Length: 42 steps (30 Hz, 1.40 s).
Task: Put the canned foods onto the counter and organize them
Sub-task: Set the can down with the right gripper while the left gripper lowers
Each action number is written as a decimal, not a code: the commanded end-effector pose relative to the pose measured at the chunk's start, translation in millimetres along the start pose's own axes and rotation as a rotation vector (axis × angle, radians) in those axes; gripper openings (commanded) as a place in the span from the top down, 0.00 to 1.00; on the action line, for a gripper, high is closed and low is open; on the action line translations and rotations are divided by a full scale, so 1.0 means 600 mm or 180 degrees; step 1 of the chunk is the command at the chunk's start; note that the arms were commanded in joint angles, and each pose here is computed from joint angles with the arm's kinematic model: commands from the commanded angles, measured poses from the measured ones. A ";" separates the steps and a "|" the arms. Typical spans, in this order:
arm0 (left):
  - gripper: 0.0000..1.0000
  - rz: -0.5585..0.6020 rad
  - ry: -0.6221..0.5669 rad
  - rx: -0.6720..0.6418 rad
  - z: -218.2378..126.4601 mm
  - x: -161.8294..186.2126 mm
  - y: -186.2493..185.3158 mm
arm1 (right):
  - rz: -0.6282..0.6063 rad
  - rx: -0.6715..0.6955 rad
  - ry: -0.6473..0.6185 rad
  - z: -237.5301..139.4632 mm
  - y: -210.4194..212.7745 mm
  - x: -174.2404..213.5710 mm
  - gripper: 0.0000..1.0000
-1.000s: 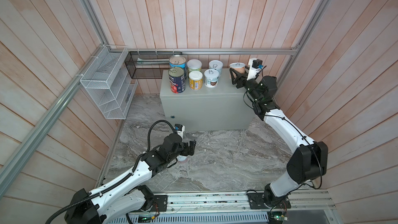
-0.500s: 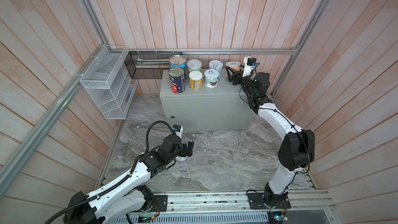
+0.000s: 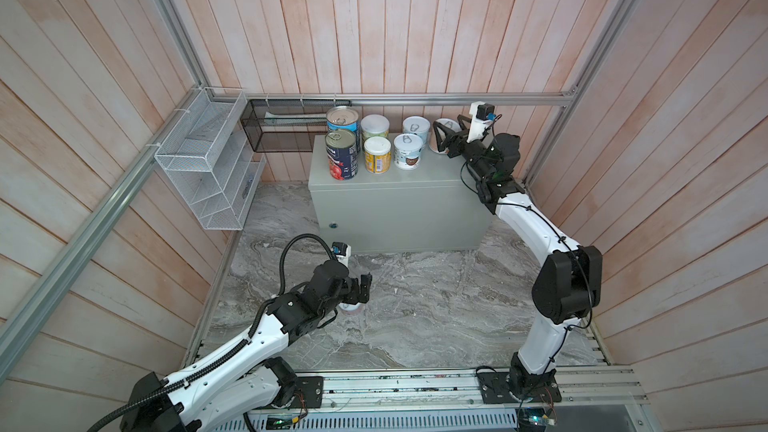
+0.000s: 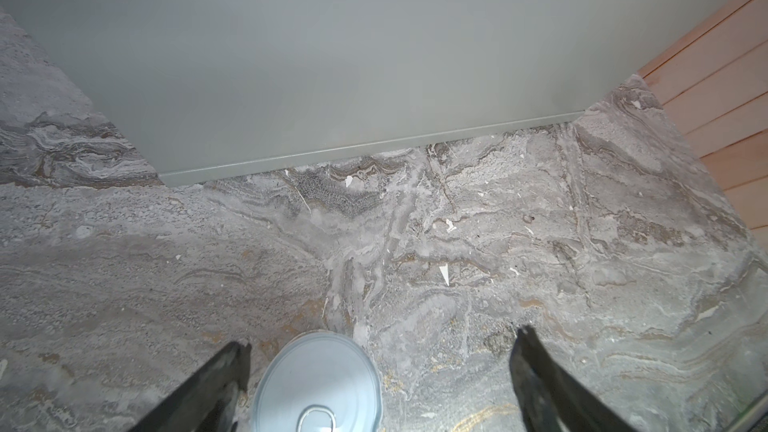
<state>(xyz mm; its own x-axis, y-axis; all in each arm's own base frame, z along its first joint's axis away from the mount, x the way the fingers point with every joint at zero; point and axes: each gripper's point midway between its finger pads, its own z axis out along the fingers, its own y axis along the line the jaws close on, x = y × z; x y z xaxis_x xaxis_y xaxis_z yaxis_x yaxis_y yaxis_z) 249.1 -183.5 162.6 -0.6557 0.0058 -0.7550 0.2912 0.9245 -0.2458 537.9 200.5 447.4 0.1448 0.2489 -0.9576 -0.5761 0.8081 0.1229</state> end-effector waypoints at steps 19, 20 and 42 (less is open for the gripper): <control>0.00 -0.0048 0.0237 -0.0235 -0.018 0.020 0.025 | 0.0170 0.0367 -0.0156 -0.229 0.049 -0.066 0.02; 0.00 -0.0055 0.0287 -0.0299 -0.018 0.027 0.032 | 0.0208 0.0380 -0.0116 -0.243 0.052 -0.059 0.02; 0.00 0.0155 0.1479 -0.0534 0.041 0.129 0.030 | 0.0618 0.0185 0.0776 -0.398 0.137 0.137 0.03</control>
<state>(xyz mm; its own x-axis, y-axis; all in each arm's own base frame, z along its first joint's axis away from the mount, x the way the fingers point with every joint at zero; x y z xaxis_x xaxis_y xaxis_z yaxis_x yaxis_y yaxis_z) 220.1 -173.6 81.7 -0.8942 0.1605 -0.4180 0.2202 0.9705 -0.0984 310.5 160.2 335.3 -0.1232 0.2908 -0.9488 -0.5492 0.7763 0.3093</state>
